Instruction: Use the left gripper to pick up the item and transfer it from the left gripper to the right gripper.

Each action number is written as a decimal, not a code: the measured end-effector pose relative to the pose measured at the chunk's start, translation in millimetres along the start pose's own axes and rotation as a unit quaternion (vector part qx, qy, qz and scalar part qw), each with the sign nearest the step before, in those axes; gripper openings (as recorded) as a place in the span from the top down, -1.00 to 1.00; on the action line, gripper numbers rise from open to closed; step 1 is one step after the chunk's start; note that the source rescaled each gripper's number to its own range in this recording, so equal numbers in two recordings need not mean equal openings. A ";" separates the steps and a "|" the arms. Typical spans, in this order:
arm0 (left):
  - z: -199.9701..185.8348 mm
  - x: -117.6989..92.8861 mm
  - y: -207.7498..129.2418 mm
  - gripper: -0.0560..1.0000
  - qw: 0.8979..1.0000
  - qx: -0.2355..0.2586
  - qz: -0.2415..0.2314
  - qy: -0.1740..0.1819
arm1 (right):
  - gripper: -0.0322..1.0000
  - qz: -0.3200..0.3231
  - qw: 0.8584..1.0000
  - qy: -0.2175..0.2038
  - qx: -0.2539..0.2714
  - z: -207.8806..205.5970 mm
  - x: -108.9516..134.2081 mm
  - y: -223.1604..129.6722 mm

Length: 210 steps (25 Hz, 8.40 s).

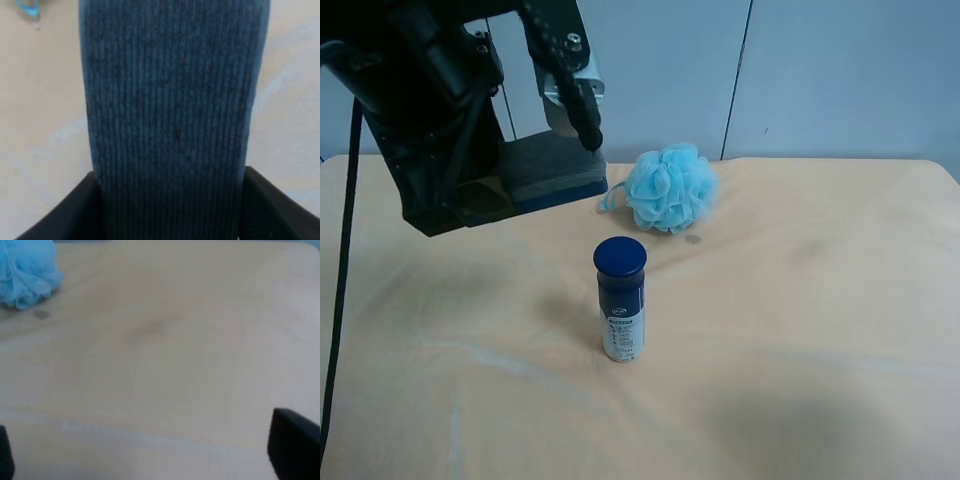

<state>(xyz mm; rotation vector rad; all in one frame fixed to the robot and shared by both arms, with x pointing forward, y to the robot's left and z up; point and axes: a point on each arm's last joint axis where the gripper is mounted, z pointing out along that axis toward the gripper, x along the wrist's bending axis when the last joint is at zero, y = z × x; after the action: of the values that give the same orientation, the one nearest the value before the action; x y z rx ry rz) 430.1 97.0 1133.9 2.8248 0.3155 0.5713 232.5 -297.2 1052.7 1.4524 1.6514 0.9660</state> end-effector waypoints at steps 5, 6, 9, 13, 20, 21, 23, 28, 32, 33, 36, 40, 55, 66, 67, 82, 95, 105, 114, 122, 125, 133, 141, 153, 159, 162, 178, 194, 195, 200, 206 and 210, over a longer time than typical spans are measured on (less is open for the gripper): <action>-15.5 0.0 -6.2 0.75 1.000 -0.017 0.008 0.010 | -1.00 0.003 1.000 0.005 -0.001 0.1 0.9 0.3; -17.8 -0.1 -7.3 0.75 1.000 -0.019 0.008 0.011 | -1.00 0.009 1.000 0.012 0.003 1.3 2.1 1.7; -21.7 -0.1 -9.2 0.75 1.000 -0.022 0.009 0.014 | -1.00 0.058 0.997 0.054 0.010 6.4 8.6 20.8; -22.6 -0.3 -10.0 0.75 1.000 -0.021 0.010 0.013 | -1.00 0.122 0.984 0.127 0.033 28.3 19.2 60.6; -22.6 -0.3 -10.0 0.75 1.000 -0.021 0.012 0.013 | -1.00 0.167 0.935 0.302 0.080 90.2 44.8 110.0; -22.6 -0.3 -10.0 0.75 1.000 -0.021 0.012 0.013 | -1.00 0.181 0.923 0.329 0.086 100.3 48.5 113.8; -22.6 -0.3 -10.0 0.75 1.000 -0.021 0.012 0.013 | -1.00 0.191 0.900 0.382 0.092 117.8 55.2 118.9; -22.6 -0.3 -10.0 0.75 1.000 -0.021 0.012 0.013 | -1.00 0.242 0.830 0.492 0.107 160.3 67.1 123.9; -22.6 -0.3 -10.0 0.75 1.000 -0.021 0.012 0.013 | -1.00 0.252 0.799 0.531 0.125 186.8 78.1 119.4; -22.6 -0.3 -10.0 0.75 1.000 -0.021 0.012 0.013 | -1.00 0.245 0.796 0.537 0.131 190.9 82.4 119.1; -22.6 -0.3 -10.0 0.75 1.000 -0.021 0.012 0.013 | -1.00 0.225 0.782 0.563 0.144 200.3 100.7 127.1; -22.6 -0.3 -10.0 0.75 1.000 -0.021 0.012 0.013 | -1.00 0.204 0.771 0.584 0.153 210.2 123.0 138.6; -22.6 -0.3 -10.0 0.75 1.000 -0.021 0.012 0.013 | -1.00 0.215 0.736 0.605 0.215 238.7 180.1 114.2; -22.6 -0.7 -9.9 0.75 1.000 -0.021 0.011 0.011 | -0.43 0.187 0.745 0.599 0.224 246.1 197.2 99.1; -22.6 -0.7 -9.9 0.75 1.000 -0.021 0.011 0.011 | -0.30 0.187 0.745 0.600 0.224 246.0 197.3 99.2; -22.6 -1.0 -10.0 0.56 1.000 -0.021 0.010 0.009 | 0.93 0.182 0.736 0.616 0.213 242.8 197.9 102.3; -35.6 3.5 -17.6 -0.98 0.998 -0.028 -0.042 0.043 | 0.93 0.181 0.747 0.604 0.210 246.2 197.5 101.3; -131.5 -0.8 -81.7 -0.99 0.955 -0.160 -0.210 0.137 | 0.93 0.181 0.747 0.604 0.210 246.2 197.5 101.3; -148.2 -49.9 -174.5 -0.99 0.921 -0.233 -0.278 0.140 | 0.93 0.181 0.750 0.601 0.210 247.0 197.3 101.1; -81.2 -116.5 -237.5 -0.99 0.912 -0.244 -0.327 0.041 | 0.93 0.181 0.758 0.591 0.208 249.1 196.8 100.7; -61.6 -133.3 -249.1 -0.99 0.910 -0.252 -0.329 0.012 | 0.93 0.182 0.764 0.583 0.207 250.9 196.4 100.4; -52.6 -145.1 -261.1 -0.99 0.892 -0.309 -0.328 0.008 | 0.93 0.185 0.769 0.575 0.208 252.5 195.9 100.1; -46.7 -142.7 -255.8 -1.00 0.885 -0.333 -0.325 0.017 | 0.93 0.188 0.776 0.565 0.209 254.5 195.4 99.7; -47.8 -143.6 -255.7 -1.00 0.870 -0.323 -0.367 0.057 | 0.93 0.189 0.780 0.559 0.209 255.9 194.9 99.4; -49.4 -146.6 -256.1 -1.00 0.826 -0.282 -0.463 0.155 | 0.93 0.196 0.782 0.554 0.209 258.2 191.4 100.5; -49.9 -148.2 -255.9 -1.00 0.798 -0.260 -0.505 0.201 | 0.93 0.205 0.787 0.545 0.203 263.4 183.0 102.9; -50.8 -150.9 -255.2 -1.00 0.740 -0.217 -0.572 0.278 | 0.93 0.229 0.834 0.430 0.259 297.3 91.4 95.9; -50.8 -150.9 -255.2 -1.00 0.740 -0.217 -0.572 0.278 | 0.93 0.125 0.872 0.291 0.373 303.2 47.6 63.8; -50.8 -150.9 -255.2 -1.00 0.740 -0.217 -0.572 0.278 | 0.93 0.122 0.874 0.286 0.373 303.7 46.7 63.3; -50.8 -150.9 -255.2 -1.00 0.740 -0.217 -0.572 0.278 | 0.93 0.114 0.878 0.278 0.373 304.6 45.0 62.4; -50.8 -150.9 -255.2 -1.00 0.740 -0.217 -0.572 0.278 | 0.91 0.127 0.876 0.268 0.381 304.4 44.4 61.7; -50.8 -150.9 -255.2 -1.00 0.740 -0.217 -0.572 0.278 | -0.15 0.118 0.875 0.250 0.397 303.8 41.4 58.4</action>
<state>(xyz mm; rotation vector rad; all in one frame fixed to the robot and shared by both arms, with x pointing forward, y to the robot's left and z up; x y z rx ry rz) 232.5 309.9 1055.7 1.4627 1.5941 0.9390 523.8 -228.9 963.9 2.0964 2.4859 0.8729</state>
